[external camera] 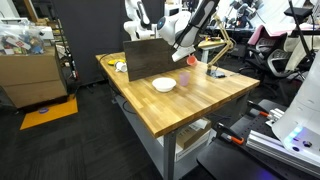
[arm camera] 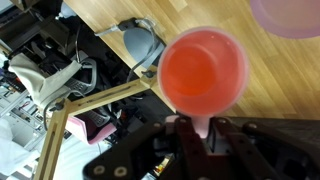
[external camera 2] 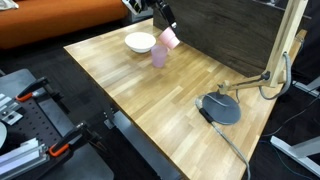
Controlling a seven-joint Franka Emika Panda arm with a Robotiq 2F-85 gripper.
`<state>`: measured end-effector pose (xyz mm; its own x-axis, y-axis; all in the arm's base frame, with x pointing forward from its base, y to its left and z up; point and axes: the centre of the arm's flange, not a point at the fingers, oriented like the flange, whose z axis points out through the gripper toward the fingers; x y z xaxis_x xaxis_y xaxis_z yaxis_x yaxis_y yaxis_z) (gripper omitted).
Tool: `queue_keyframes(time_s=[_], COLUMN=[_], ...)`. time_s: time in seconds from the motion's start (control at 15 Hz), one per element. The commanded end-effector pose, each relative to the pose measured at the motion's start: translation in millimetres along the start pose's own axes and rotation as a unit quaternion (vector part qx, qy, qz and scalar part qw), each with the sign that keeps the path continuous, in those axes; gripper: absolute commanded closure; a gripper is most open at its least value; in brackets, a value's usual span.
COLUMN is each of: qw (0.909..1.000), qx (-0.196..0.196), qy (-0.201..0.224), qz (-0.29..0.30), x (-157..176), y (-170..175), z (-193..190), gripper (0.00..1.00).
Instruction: Pour the contents of the mug into the cup
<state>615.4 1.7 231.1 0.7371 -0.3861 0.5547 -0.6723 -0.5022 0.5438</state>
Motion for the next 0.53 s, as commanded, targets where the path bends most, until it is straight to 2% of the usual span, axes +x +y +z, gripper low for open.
queue_keyframes(time_s=[0.0, 0.47], qw=[0.9997, 0.9972], qx=[-0.009, -0.023], qy=[0.02, 0.06], qz=[-0.012, -0.037], x=[-2.7, -15.9], y=[-2.5, -17.6], z=[-1.0, -1.9], gripper=[0.96, 0.96])
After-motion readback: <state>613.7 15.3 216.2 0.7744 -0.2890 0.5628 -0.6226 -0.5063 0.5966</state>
